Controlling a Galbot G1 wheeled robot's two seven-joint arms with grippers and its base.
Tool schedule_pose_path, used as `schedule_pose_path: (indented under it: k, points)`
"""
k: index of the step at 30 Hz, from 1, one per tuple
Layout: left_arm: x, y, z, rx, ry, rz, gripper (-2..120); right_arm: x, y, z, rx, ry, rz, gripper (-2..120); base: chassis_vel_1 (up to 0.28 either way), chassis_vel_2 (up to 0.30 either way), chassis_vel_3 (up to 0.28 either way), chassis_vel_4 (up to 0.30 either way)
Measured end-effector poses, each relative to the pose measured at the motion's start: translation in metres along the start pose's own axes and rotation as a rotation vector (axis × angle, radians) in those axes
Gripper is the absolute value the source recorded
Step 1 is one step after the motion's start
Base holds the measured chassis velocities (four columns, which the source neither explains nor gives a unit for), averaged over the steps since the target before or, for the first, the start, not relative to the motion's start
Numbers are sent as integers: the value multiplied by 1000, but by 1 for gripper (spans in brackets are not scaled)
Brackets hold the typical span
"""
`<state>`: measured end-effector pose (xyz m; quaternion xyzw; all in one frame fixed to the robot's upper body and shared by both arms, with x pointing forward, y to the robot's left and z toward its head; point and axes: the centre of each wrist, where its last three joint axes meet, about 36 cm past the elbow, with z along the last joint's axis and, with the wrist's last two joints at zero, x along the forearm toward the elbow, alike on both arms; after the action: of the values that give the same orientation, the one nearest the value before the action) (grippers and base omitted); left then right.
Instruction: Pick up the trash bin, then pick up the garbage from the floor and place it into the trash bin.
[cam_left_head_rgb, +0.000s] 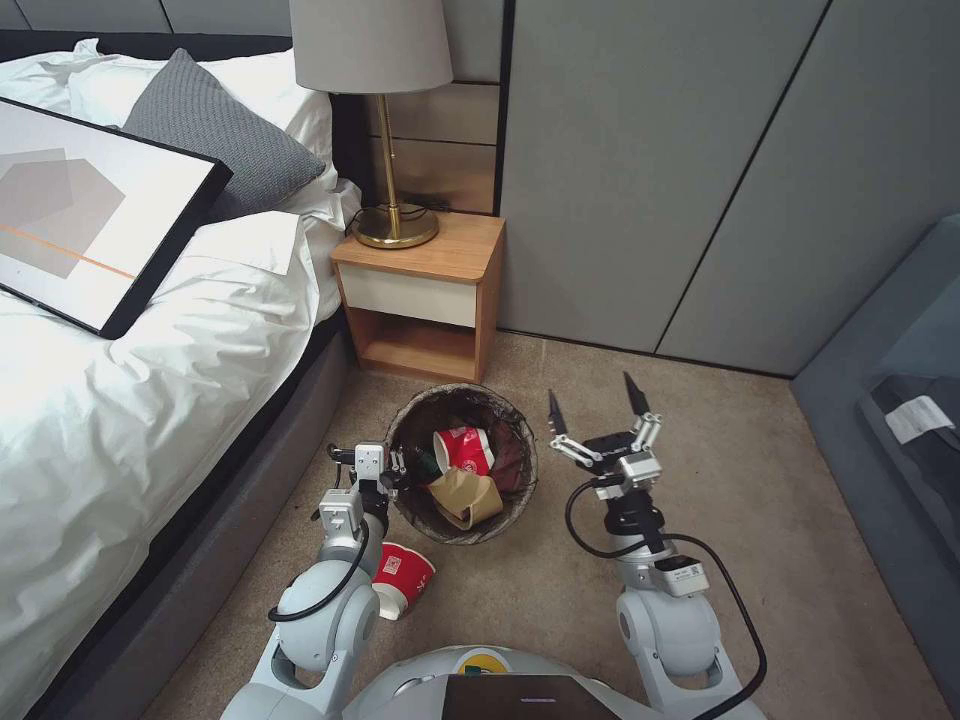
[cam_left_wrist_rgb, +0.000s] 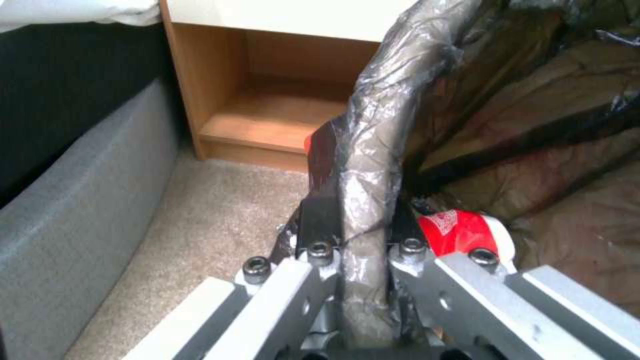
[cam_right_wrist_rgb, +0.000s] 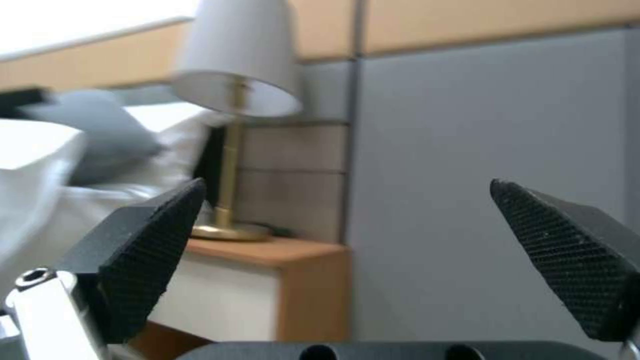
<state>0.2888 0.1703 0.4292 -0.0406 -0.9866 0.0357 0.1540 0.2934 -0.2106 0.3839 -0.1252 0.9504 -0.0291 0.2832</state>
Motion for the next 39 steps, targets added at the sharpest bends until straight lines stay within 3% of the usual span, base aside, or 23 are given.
schedule_pose_path:
  k: [3, 7, 14, 39]
  points:
    - [0, 2, 1, -3, -14, 0, 0, 20, -1, 8, 13, 98, 170, 100, 0, 0, 0, 0]
    - [0, 2, 1, -2, -23, 1, 0, 42, -12, 24, 37, 200, 277, 100, 0, 0, 0, 0]
    - [-1, 2, 1, 5, -28, -2, 0, 55, -20, 34, 42, 241, 322, 100, 0, 0, 0, 0]
    - [0, 1, -1, 12, -33, -1, 0, 56, -20, 39, 38, 239, 320, 100, 0, 0, 0, 0]
